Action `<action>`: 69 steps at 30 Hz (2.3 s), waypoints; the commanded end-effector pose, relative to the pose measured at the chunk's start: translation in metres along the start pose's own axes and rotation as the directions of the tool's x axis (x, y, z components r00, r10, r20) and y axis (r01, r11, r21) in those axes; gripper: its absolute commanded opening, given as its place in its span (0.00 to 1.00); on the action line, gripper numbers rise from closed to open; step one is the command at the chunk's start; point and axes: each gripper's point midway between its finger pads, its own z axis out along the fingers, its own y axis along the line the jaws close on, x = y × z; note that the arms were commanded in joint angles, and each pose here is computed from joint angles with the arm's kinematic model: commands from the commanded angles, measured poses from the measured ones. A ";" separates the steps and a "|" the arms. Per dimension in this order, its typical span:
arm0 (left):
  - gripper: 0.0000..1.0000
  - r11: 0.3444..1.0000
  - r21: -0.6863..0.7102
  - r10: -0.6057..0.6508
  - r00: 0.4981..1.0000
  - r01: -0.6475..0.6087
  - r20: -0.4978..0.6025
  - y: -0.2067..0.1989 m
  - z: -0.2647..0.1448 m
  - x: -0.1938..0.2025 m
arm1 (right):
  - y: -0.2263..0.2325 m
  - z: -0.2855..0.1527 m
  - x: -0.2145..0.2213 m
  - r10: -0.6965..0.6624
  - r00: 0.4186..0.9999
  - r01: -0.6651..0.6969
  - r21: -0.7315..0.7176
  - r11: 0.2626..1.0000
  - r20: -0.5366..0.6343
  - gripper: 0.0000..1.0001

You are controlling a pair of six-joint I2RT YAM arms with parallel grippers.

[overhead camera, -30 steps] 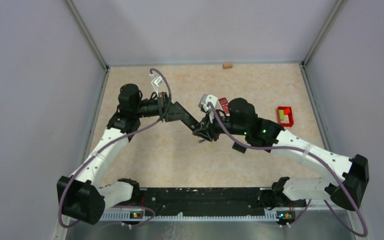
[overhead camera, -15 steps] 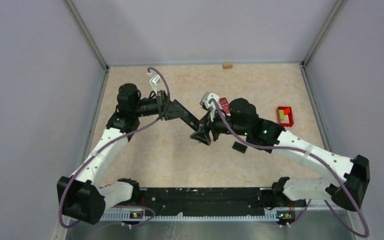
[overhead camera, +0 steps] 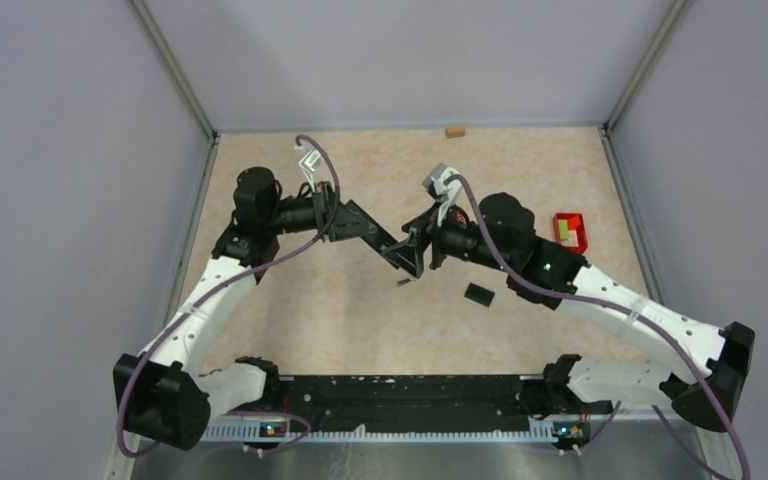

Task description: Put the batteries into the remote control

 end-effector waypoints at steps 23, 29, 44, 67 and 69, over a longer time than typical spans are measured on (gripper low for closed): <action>0.00 0.999 0.039 0.016 0.969 -0.027 0.246 -0.035 -0.009 -0.045 | -0.006 0.006 -0.041 0.819 0.497 -0.813 -0.178 0.555 0.286 0.72; 0.00 0.998 0.044 0.024 0.971 -0.035 0.239 -0.036 -0.009 -0.043 | -0.009 0.013 -0.036 0.835 0.479 -0.829 -0.173 0.531 0.270 0.71; 0.00 0.993 0.059 0.087 0.974 -0.101 0.211 -0.042 -0.011 -0.035 | -0.019 0.014 -0.030 0.852 0.440 -0.850 -0.175 0.497 0.283 0.59; 0.00 0.997 0.033 0.067 0.977 -0.076 0.202 -0.035 -0.010 -0.035 | -0.016 0.016 -0.030 0.828 0.494 -0.824 -0.160 0.543 0.267 0.56; 0.00 0.997 0.031 0.070 0.977 -0.077 0.201 -0.036 -0.011 -0.034 | -0.016 0.015 -0.031 0.826 0.495 -0.823 -0.160 0.545 0.271 0.54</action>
